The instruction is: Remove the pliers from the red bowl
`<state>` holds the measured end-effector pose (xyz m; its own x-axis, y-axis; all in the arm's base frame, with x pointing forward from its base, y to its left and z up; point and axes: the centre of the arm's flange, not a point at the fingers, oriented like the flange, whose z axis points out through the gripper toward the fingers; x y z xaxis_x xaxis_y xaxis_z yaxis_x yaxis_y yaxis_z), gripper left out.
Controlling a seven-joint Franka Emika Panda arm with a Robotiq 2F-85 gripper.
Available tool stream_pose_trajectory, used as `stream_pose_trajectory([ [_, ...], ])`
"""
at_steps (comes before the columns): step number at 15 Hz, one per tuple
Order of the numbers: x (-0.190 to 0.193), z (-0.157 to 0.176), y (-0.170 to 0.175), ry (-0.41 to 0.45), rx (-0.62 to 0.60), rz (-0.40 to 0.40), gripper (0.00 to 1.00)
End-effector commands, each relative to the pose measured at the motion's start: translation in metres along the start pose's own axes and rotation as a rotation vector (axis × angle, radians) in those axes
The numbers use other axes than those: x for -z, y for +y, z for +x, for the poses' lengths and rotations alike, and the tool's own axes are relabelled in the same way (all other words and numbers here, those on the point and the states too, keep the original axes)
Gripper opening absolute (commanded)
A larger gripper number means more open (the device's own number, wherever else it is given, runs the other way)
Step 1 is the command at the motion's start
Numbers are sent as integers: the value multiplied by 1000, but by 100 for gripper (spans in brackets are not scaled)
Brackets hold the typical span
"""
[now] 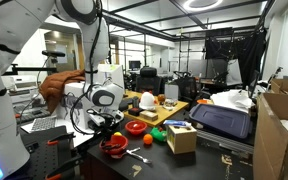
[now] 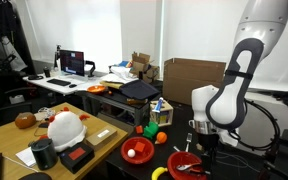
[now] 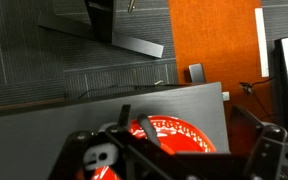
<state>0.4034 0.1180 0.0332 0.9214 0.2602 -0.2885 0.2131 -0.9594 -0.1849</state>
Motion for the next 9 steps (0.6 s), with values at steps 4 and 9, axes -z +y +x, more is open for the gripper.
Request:
stream_pose_trajectory([
  [4,-5,5,-7,-15,119,-16,100],
  [9,-18,2,-11,-19,201,-80,100],
])
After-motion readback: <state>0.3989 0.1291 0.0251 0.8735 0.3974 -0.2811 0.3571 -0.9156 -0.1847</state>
